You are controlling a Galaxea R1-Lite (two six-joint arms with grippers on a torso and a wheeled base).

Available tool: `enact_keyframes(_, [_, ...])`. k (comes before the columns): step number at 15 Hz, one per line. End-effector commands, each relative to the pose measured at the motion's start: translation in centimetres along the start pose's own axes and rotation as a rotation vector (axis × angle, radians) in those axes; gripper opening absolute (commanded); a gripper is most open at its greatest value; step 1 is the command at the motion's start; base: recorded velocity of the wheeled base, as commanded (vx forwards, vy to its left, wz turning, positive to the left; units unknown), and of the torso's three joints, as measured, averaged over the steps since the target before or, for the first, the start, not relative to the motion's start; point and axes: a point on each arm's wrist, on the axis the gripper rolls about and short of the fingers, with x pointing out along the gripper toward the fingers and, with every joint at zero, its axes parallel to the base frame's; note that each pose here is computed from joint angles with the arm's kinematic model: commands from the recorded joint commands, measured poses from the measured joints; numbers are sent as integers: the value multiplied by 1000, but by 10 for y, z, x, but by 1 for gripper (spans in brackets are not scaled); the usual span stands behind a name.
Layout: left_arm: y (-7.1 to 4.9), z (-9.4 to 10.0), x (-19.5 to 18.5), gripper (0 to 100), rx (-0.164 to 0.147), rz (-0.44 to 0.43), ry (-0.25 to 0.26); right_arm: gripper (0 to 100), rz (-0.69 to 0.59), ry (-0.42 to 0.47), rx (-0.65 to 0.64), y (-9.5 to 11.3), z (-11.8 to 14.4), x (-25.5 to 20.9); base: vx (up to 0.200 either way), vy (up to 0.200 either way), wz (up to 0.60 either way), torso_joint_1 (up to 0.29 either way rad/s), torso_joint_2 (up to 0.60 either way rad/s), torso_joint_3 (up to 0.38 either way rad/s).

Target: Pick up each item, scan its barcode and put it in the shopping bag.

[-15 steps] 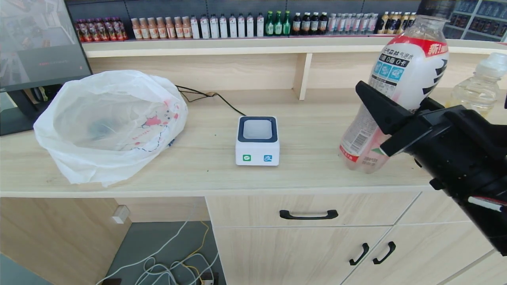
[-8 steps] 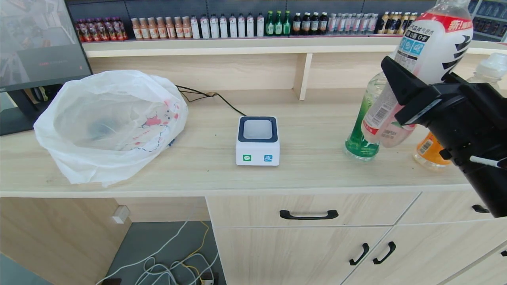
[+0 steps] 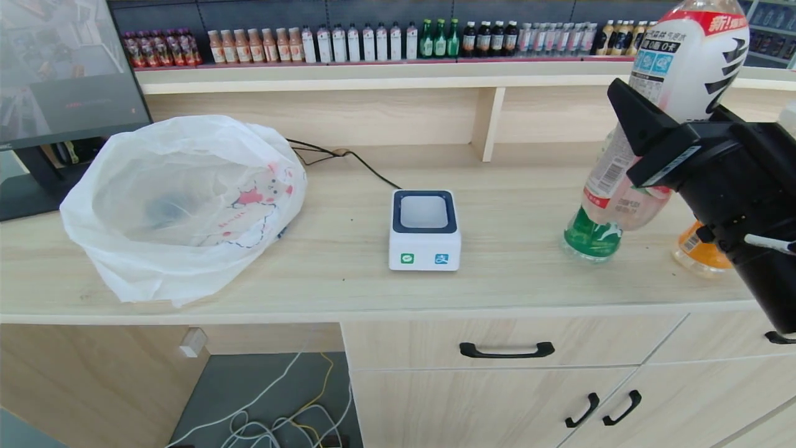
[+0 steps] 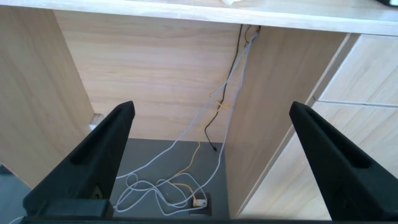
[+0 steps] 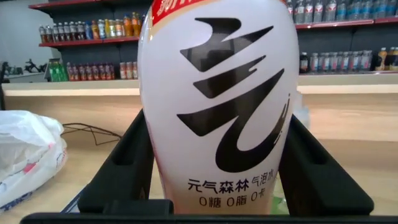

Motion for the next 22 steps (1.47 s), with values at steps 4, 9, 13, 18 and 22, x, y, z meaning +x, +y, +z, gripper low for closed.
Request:
enact_keyframes(4, [0,0,0,100,2,2,1,0,4,9,-3,0,-2,-1,150,200,0,11,6,-2])
enact_keyframes(9, [0,0,0,100,5,1,0,0,9,20,-1,1,-6,-1,0,40,0,0,0,0])
enact_keyframes(13, [0,0,0,100,5,2,0,0,14,48,6,0,-13,-7,0,0,0,0,0,0])
enact_keyframes(18, [0,0,0,100,5,1,0,0,14,60,-4,1,-13,-6,0,0,0,0,0,0])
enact_keyframes(22, [0,0,0,100,5,1,0,0,27,58,-27,3,-16,0,0,0,0,0,0,0])
